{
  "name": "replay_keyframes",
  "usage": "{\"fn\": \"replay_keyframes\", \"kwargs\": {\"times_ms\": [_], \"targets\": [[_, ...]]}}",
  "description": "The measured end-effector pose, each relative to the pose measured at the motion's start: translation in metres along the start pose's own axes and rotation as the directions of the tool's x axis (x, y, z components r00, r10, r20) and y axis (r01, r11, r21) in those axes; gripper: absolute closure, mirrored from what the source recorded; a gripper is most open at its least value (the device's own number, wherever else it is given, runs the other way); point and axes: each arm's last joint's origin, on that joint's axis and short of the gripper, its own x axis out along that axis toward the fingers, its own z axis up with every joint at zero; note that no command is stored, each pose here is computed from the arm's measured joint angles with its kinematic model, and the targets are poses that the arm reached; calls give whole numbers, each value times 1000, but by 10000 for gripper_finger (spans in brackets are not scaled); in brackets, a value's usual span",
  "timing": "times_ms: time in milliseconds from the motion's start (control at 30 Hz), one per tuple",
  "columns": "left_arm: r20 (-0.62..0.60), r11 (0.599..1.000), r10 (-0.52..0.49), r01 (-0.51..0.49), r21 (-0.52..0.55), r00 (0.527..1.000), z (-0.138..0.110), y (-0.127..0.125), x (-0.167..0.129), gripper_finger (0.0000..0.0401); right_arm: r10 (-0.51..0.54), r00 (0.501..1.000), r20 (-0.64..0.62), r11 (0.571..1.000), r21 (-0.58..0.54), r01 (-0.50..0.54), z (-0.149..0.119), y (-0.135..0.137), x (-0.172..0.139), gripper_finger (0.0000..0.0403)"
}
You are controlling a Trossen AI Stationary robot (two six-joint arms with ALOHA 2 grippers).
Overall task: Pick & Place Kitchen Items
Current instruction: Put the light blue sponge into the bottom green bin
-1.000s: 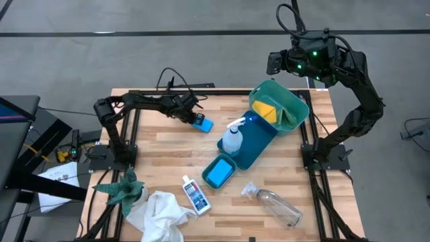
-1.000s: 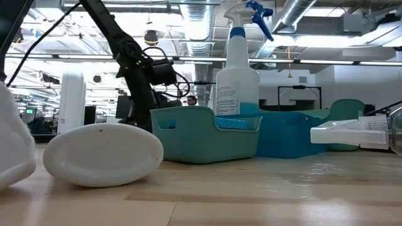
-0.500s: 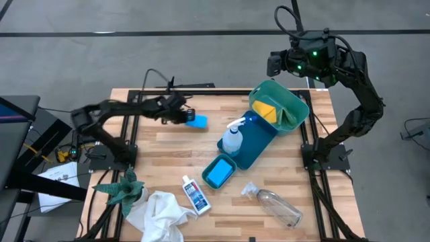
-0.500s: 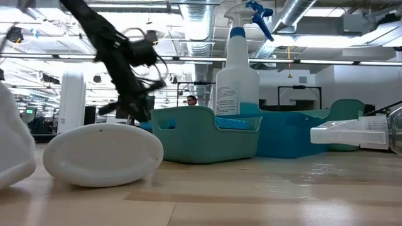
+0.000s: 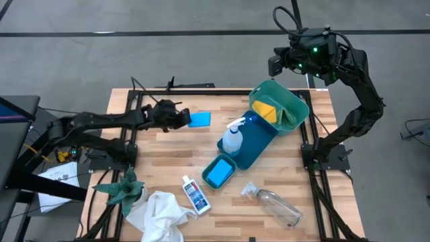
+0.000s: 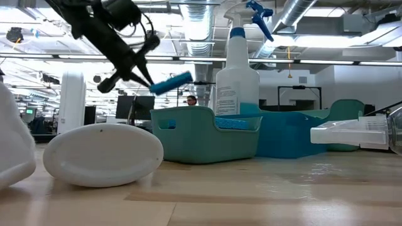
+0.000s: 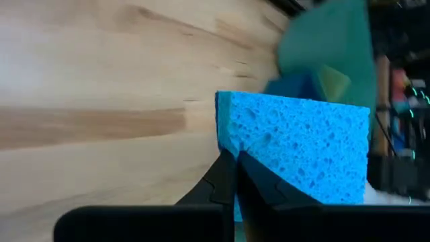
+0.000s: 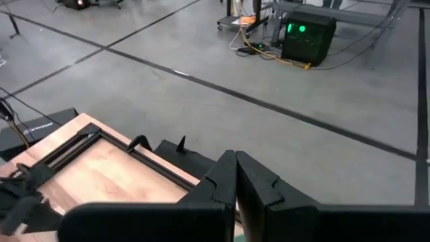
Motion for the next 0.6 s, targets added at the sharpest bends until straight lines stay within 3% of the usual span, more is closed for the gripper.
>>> {"fn": "replay_keyframes", "kwargs": {"times_ms": [133, 300, 467, 600], "targets": [[-63, 983, -68, 78, 167, 996, -3, -6, -11, 401, 4, 1000, -1, 1000, -29, -4, 0, 0, 0, 402], [-239, 890, -145, 232, 393, 960, -5, -9, -18, 401, 54, 998, -17, 998, -35, -54, -1, 2, 0, 402], [-386, 720, -185, 392, 573, 904, -12, -10, -20, 401, 110, 994, -28, 994, 13, -109, -3, 9, -4, 402], [-452, 587, -202, 477, 654, 869, -16, -14, -22, 401, 139, 990, -35, 986, 95, -135, -5, 15, -8, 402]]}}
